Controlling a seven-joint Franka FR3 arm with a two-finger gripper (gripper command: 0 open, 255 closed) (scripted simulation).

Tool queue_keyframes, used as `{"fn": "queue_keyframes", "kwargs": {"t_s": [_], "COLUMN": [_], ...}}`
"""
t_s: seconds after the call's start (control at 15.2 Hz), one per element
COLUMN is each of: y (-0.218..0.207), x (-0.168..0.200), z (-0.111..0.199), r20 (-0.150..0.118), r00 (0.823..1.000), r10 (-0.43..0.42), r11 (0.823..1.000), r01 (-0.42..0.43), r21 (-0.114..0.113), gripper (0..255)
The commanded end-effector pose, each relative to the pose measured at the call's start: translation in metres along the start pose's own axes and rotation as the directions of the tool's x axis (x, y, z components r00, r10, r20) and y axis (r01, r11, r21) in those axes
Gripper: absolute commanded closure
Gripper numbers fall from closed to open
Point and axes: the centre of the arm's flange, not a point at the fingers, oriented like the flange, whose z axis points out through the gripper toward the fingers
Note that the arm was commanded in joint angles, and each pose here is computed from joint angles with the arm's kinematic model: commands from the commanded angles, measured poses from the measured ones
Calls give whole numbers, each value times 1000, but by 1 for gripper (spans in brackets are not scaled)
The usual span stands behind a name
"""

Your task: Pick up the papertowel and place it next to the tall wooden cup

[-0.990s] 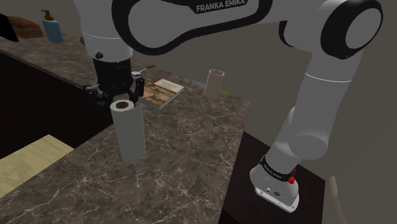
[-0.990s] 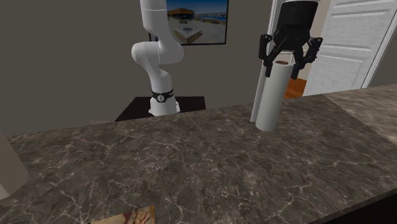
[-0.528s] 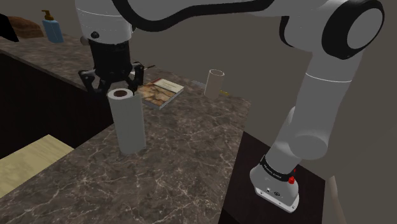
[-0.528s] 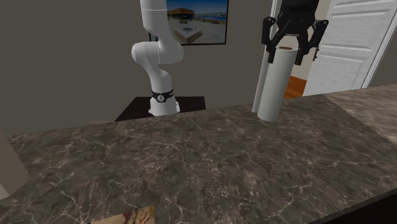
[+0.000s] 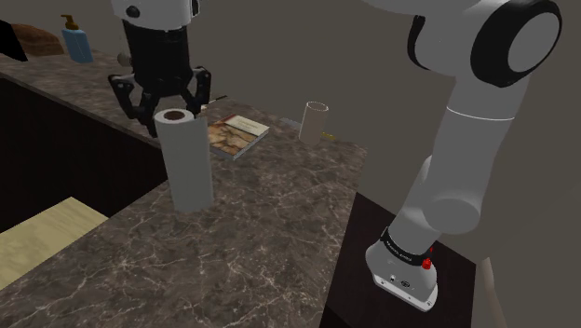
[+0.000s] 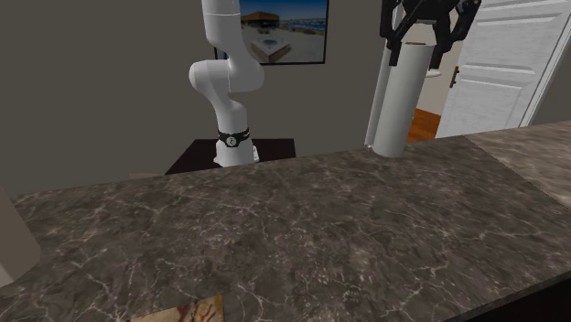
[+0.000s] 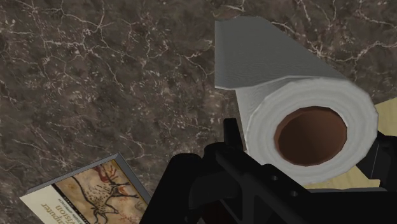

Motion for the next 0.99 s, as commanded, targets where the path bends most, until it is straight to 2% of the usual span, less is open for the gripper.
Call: {"fn": "queue_keyframes", "kwargs": {"t_s": [0.0, 0.92], "y": [1, 5], "x": [0, 5], "z": [-10, -84], "r20": [0, 0], "r00": [1000, 1000], "r10": [0, 0], "r11": [1000, 1000], "r01": [0, 0], "r21": [0, 0], "gripper": [255, 255]}}
